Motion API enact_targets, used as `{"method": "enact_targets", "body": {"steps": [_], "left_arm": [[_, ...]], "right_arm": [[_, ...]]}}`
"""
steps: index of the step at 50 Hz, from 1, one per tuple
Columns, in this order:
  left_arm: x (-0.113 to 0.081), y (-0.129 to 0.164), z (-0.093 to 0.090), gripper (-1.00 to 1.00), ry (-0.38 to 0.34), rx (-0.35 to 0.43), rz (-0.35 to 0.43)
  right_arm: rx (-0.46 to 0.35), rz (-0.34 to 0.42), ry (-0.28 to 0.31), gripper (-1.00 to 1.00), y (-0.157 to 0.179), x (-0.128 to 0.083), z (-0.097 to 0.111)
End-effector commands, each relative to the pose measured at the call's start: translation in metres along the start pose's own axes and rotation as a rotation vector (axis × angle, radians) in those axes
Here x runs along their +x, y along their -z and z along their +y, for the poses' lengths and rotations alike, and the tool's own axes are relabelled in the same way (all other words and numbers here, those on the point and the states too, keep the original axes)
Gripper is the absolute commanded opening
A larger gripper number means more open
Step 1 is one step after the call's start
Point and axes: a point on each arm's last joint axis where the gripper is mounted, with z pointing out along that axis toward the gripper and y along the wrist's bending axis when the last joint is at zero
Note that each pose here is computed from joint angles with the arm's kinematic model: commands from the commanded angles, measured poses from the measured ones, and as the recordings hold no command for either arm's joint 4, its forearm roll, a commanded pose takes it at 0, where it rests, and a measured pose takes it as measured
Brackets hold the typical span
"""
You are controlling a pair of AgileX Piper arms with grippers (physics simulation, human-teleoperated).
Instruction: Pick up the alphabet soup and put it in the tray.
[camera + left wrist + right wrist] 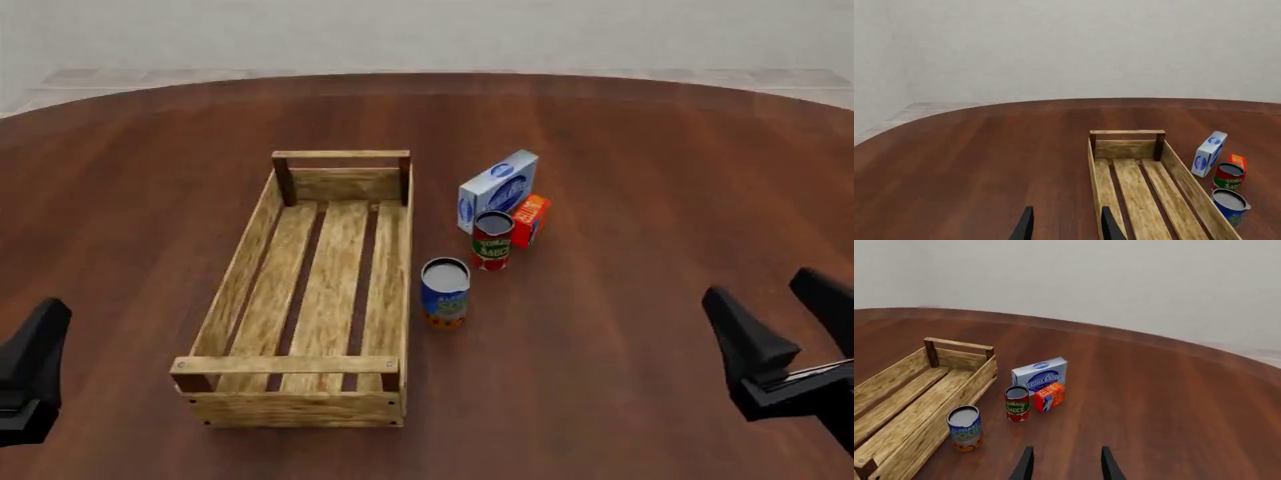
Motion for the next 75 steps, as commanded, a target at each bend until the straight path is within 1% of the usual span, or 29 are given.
{"method": "enact_targets", "body": {"steps": [1, 2, 3, 6, 15, 27, 33, 41, 45, 51, 57, 59, 63, 72, 75], "left_arm": [[0.0, 0.0, 0.0, 1.0, 0.0, 0.0, 0.0], [0.0, 0.0, 0.0, 1.0, 0.0, 0.0, 0.0], [0.0, 0.0, 0.0, 1.0, 0.0, 0.0, 0.0], [0.0, 0.0, 0.0, 1.0, 0.0, 0.0, 0.0], [0.0, 0.0, 0.0, 1.0, 0.0, 0.0, 0.0], [0.0, 0.0, 0.0, 1.0, 0.0, 0.0, 0.0], [0.0, 0.0, 0.0, 1.0, 0.0, 0.0, 0.0], [0.0, 0.0, 0.0, 1.0, 0.0, 0.0, 0.0], [0.0, 0.0, 0.0, 1.0, 0.0, 0.0, 0.0], [0.0, 0.0, 0.0, 1.0, 0.0, 0.0, 0.0], [0.0, 0.0, 0.0, 1.0, 0.0, 0.0, 0.0], [0.0, 0.0, 0.0, 1.0, 0.0, 0.0, 0.0], [0.0, 0.0, 0.0, 1.0, 0.0, 0.0, 0.0], [0.0, 0.0, 0.0, 1.0, 0.0, 0.0, 0.0], [0.0, 0.0, 0.0, 1.0, 0.0, 0.0, 0.0]], "right_arm": [[-0.057, 0.018, 0.012, 1.0, -0.011, -0.001, 0.006], [-0.06, 0.013, 0.031, 1.0, -0.011, -0.003, 0.006], [-0.058, 0.014, 0.025, 1.0, -0.011, -0.006, 0.006], [-0.058, 0.013, 0.028, 1.0, -0.012, -0.006, 0.005], [-0.112, 0.035, 0.03, 1.0, -0.016, 0.002, 0.012], [-0.161, 0.058, 0.039, 1.0, -0.027, 0.009, 0.019], [-0.178, 0.079, 0.032, 1.0, -0.034, 0.014, 0.023], [-0.211, 0.102, 0.02, 1.0, -0.044, 0.015, 0.029], [-0.234, 0.11, 0.022, 1.0, -0.048, 0.016, 0.033], [-0.247, 0.118, 0.027, 1.0, -0.053, 0.018, 0.036], [-0.261, 0.124, 0.006, 1.0, -0.058, 0.021, 0.04], [-0.268, 0.127, -0.01, 1.0, -0.06, 0.02, 0.042], [-0.29, 0.136, -0.019, 1.0, -0.064, 0.022, 0.047], [-0.313, 0.15, -0.003, 1.0, -0.071, 0.025, 0.053], [-0.316, 0.158, -0.008, 1.0, -0.074, 0.028, 0.054]]}}
